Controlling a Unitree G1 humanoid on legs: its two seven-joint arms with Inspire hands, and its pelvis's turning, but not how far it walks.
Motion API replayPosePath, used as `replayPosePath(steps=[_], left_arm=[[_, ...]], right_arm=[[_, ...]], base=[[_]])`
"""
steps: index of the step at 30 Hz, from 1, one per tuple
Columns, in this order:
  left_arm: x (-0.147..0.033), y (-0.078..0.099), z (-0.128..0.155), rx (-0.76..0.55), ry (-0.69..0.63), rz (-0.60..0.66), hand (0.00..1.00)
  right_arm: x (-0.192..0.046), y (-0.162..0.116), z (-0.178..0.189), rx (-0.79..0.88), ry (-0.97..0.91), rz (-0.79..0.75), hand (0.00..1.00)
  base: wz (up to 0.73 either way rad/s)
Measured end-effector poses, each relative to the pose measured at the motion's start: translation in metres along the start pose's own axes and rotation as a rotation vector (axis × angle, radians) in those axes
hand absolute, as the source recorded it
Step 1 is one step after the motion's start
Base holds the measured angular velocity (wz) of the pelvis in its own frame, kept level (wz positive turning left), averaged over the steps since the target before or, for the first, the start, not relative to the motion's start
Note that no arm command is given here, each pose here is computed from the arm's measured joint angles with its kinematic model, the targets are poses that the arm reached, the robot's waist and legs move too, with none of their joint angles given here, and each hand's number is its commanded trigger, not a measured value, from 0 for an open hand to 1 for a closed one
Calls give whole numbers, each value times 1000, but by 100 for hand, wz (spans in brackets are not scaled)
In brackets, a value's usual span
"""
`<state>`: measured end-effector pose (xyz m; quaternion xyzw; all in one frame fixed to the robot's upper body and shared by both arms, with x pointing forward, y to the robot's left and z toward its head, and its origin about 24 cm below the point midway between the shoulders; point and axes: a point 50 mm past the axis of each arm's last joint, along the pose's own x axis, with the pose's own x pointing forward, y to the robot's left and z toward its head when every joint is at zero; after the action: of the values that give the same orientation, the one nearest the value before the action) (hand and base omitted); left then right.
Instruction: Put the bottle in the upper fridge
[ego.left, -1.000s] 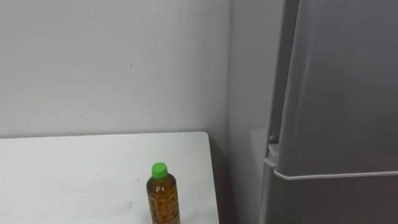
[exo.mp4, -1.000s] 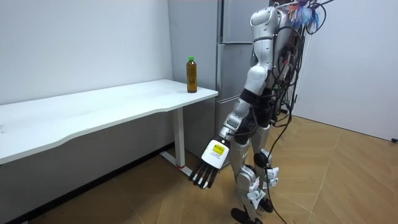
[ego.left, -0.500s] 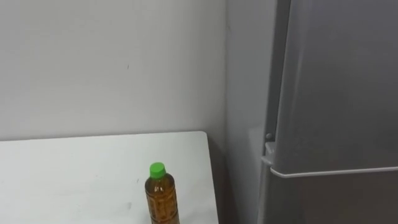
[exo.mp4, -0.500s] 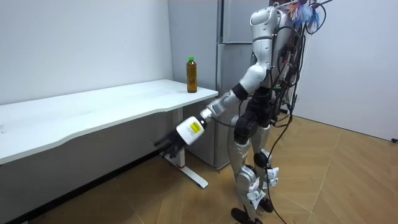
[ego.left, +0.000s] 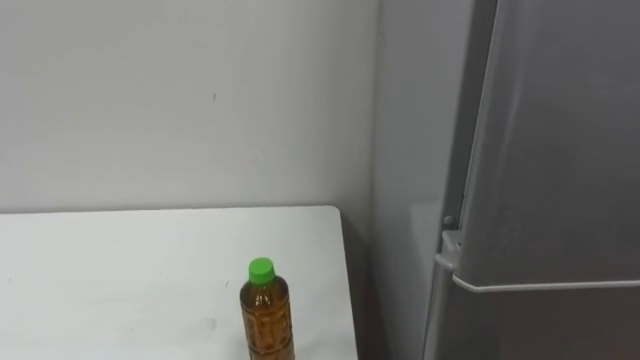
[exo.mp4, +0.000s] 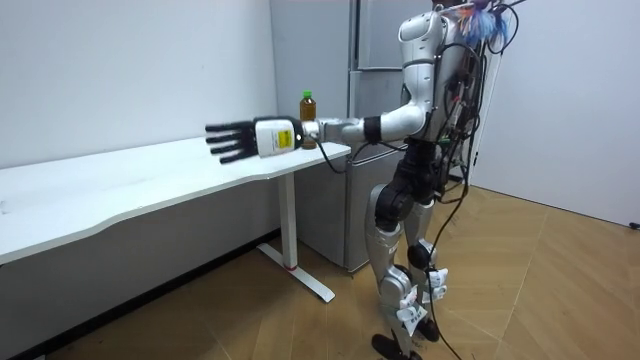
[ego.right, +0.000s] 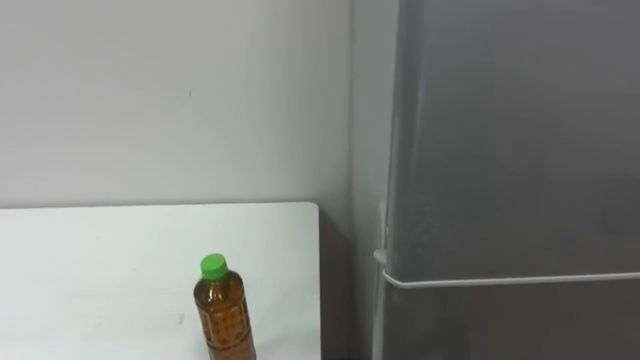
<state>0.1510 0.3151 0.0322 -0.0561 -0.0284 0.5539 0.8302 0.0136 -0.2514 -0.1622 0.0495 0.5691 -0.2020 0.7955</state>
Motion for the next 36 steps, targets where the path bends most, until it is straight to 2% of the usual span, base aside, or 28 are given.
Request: replayPosePath(steps=[3, 7, 14, 16, 23, 25, 29, 34, 36], left_arm=[[1, -7, 15, -10, -74, -34, 0], [0, -14, 24, -46, -104, -74, 0], [-10, -36, 55, -150, -202, -232, 0], [-15, -53, 66, -207, -234, -319, 0], [-33, -78, 87, -309, -273, -541, 0], [-43, -90, 95, -369, -264, -666, 0], [-55, -102, 95, -389, -240, -825, 0], [-75, -131, 101, -408, -223, -1055, 0], [-79, -137, 105, -429, -221, -1123, 0]], right_arm=[[0, -1, -2, 0, 4, -5, 0], [0, -1, -2, -1, 4, -5, 0], [1, 2, 4, -8, -8, 12, 0], [1, 2, 4, -8, -10, 15, 0], [4, 8, 11, -1, -17, 33, 0], [4, 7, 9, -2, -3, 37, 0], [5, 10, 15, -9, -12, 64, 0], [6, 14, 17, -19, -2, 87, 0], [7, 15, 18, -17, 0, 89, 0]], base=[[2], [0], [5], [5], [0], [-6], [-1], [-1], [0]])
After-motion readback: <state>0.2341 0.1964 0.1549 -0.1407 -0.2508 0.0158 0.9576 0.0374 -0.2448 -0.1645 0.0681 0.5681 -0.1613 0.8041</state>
